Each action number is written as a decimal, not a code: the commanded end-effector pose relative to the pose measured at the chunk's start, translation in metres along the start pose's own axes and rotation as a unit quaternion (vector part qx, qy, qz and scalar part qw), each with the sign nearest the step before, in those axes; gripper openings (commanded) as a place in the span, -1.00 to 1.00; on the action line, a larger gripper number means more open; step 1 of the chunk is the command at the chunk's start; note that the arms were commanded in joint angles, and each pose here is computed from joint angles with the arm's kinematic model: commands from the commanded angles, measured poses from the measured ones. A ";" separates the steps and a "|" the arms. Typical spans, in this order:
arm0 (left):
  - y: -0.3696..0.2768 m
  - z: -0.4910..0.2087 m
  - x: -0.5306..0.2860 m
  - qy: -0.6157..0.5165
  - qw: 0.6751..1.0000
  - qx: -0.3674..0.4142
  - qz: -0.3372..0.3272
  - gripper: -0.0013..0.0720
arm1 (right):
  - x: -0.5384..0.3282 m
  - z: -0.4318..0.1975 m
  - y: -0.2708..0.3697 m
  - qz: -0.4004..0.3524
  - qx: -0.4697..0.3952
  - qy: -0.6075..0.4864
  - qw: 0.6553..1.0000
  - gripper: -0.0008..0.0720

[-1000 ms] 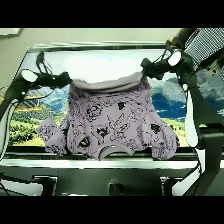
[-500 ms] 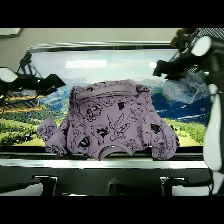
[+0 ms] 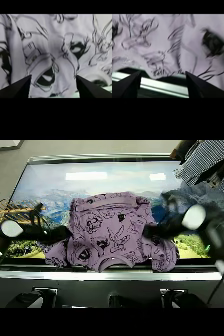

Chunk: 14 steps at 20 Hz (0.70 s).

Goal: Fold the clothes and pants, and hang the long-sleeved shirts on hangers.

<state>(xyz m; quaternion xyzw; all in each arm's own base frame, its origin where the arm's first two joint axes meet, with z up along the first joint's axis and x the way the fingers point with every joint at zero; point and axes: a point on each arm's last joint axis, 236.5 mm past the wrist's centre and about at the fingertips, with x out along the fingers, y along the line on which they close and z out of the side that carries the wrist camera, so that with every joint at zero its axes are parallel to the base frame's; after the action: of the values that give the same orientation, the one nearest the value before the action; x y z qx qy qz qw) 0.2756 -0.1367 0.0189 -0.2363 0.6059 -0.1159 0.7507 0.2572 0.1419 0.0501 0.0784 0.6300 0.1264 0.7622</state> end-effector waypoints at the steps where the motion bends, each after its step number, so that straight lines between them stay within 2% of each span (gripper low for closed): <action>1: -0.007 -0.047 0.019 0.051 0.998 0.027 0.004 0.78 | 0.059 -0.070 0.005 -0.020 -0.006 0.024 0.999 0.73; 5: -0.013 -0.062 0.024 0.066 0.997 0.043 0.016 0.78 | 0.098 -0.099 0.026 -0.006 -0.040 0.033 0.999 0.73; 14: -0.013 -0.064 0.025 0.067 0.997 0.042 0.022 0.78 | 0.126 -0.099 0.031 -0.009 -0.049 0.048 0.998 0.67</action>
<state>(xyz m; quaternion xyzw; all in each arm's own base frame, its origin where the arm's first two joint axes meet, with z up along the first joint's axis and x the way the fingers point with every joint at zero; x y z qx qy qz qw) 0.2223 -0.1727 -0.0059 -0.1846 0.6539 -0.1407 0.7201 0.1821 0.2012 -0.0737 0.0296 0.6548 0.1500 0.7401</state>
